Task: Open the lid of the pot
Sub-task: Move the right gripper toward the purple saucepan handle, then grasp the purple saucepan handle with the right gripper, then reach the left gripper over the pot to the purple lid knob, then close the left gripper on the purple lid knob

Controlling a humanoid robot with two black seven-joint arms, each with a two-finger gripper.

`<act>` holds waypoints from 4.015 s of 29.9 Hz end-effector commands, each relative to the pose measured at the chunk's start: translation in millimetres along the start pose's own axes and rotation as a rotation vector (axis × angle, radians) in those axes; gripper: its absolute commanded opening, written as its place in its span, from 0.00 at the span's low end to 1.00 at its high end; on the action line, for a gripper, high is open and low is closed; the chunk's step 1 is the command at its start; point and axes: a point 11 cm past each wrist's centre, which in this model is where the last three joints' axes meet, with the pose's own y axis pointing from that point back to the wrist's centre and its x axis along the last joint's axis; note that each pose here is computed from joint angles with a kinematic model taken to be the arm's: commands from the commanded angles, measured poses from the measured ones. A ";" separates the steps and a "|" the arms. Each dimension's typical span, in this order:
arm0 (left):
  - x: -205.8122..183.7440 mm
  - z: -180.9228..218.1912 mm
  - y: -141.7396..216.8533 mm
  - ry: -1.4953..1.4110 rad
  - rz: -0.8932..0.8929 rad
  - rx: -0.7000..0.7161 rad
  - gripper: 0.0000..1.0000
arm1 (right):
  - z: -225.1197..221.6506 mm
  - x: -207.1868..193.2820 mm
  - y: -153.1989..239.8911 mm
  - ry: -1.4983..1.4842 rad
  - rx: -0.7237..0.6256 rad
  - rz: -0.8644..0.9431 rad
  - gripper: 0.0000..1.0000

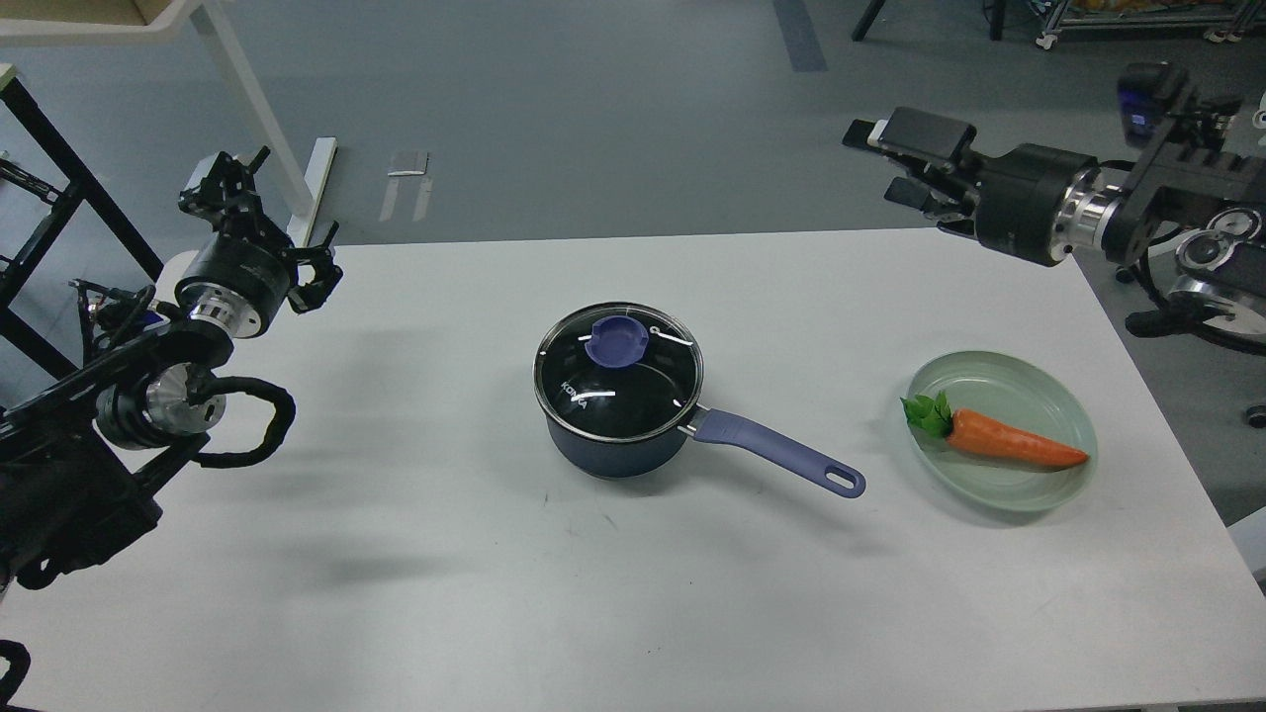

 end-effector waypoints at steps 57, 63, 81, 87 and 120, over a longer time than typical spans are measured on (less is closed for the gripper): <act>-92.9 1.6 -6.6 -0.560 -0.392 0.004 0.99 | 7.7 -147.0 -29.2 0.816 -0.035 -0.687 0.28; -192.2 -14.3 18.8 -1.144 -0.785 -0.182 0.99 | 7.0 -144.8 -28.9 0.819 -0.037 -0.685 0.25; -218.7 -90.0 12.1 -1.826 -1.034 -0.273 0.99 | 6.0 -144.8 -29.0 0.816 -0.035 -0.687 0.25; -210.1 -99.9 16.0 -1.878 -1.069 -0.261 0.99 | 6.3 -145.1 -29.3 0.816 -0.036 -0.687 0.25; -191.1 -131.4 29.0 -1.957 -1.165 -0.286 0.55 | 7.0 -145.5 -28.8 0.814 -0.037 -0.689 0.26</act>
